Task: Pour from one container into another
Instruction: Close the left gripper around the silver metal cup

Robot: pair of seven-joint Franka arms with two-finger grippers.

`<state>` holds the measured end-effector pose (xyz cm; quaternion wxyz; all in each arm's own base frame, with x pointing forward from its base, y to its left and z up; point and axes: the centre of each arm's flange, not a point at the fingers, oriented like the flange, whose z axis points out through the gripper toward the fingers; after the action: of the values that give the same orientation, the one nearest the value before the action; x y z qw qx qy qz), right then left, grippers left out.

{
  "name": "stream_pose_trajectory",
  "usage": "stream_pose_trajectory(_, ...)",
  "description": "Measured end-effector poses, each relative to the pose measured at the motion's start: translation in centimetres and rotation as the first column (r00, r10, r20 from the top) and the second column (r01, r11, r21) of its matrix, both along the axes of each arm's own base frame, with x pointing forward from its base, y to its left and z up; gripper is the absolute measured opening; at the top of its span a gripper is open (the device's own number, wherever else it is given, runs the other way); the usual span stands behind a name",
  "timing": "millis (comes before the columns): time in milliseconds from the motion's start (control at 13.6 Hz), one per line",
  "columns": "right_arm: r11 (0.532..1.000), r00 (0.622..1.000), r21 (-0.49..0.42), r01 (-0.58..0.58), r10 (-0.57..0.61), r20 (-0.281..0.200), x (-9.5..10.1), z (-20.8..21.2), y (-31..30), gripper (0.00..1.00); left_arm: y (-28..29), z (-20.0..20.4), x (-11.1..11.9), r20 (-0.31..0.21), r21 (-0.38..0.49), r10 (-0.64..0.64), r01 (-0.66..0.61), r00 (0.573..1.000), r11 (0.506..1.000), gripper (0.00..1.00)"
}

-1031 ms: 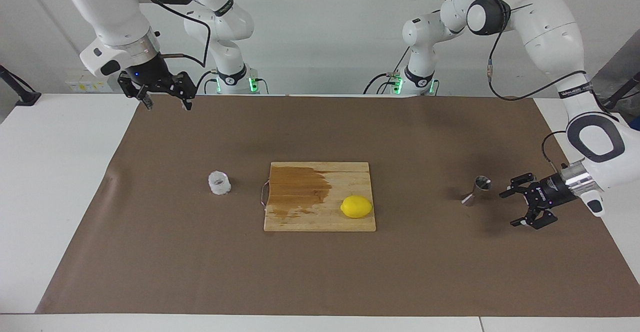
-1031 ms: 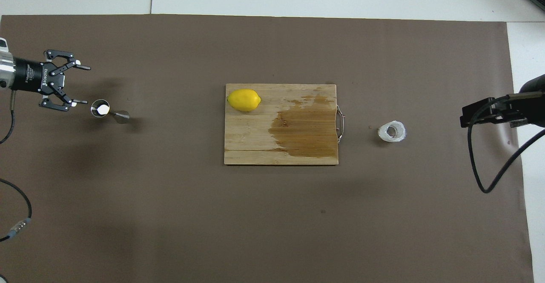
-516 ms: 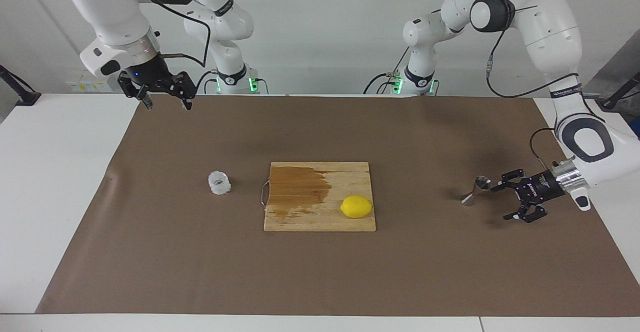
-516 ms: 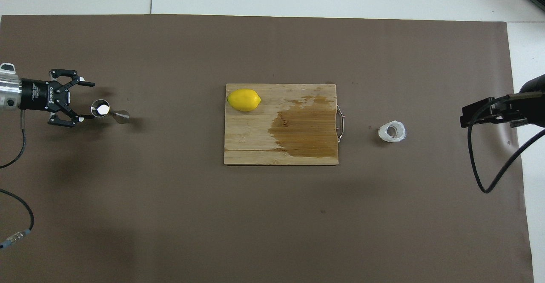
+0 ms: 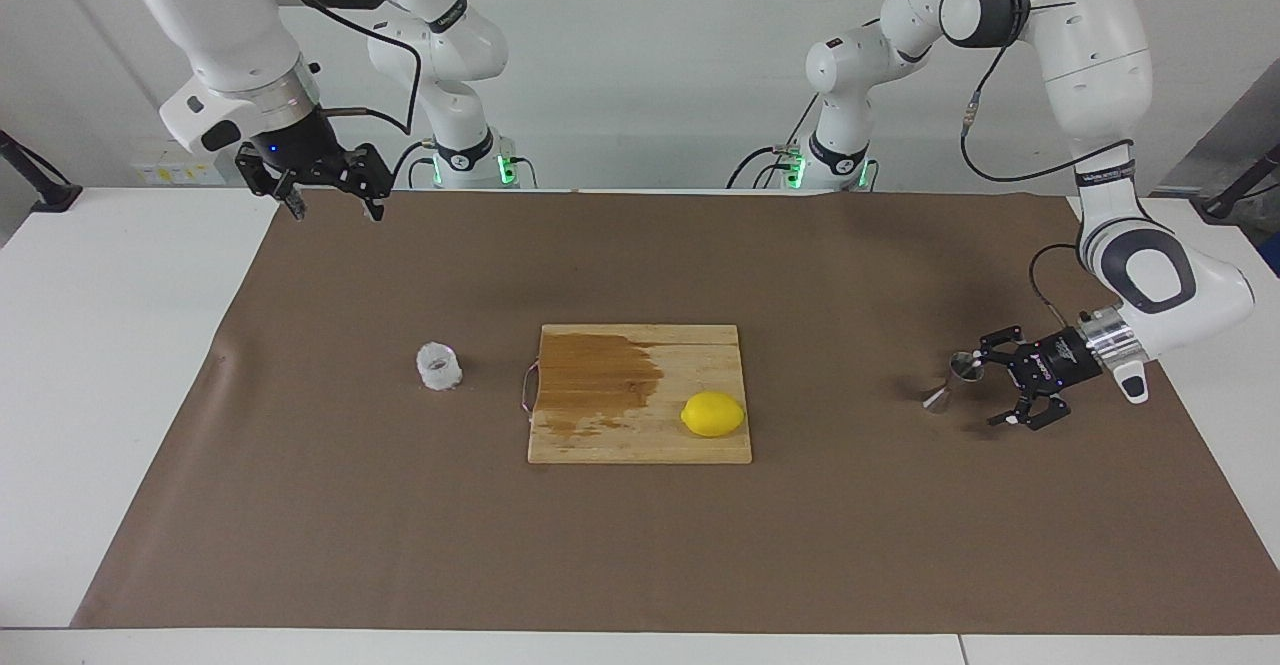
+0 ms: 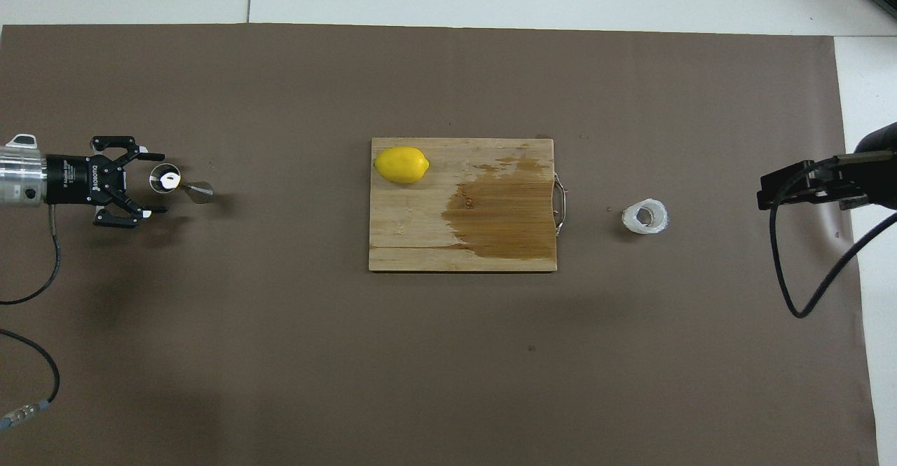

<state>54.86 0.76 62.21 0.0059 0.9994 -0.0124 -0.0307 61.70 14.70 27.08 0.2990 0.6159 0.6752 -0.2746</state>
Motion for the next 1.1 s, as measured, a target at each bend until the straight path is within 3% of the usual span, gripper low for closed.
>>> stream_pose_trajectory(663,1.000,1.000,0.000,0.000,0.000,0.000,0.0,0.0,0.0,1.00,-1.1,-0.5,-0.8,-0.004,-0.022,-0.010,0.010,1.000,1.000,1.00)
stream_pose_trajectory(1105,1.000,1.000,0.000,0.000,0.000,0.000,0.0,0.0,0.0,1.00,-2.5,-0.8,-1.2,0.051,-0.097,-0.002,0.007,0.999,0.995,1.00)
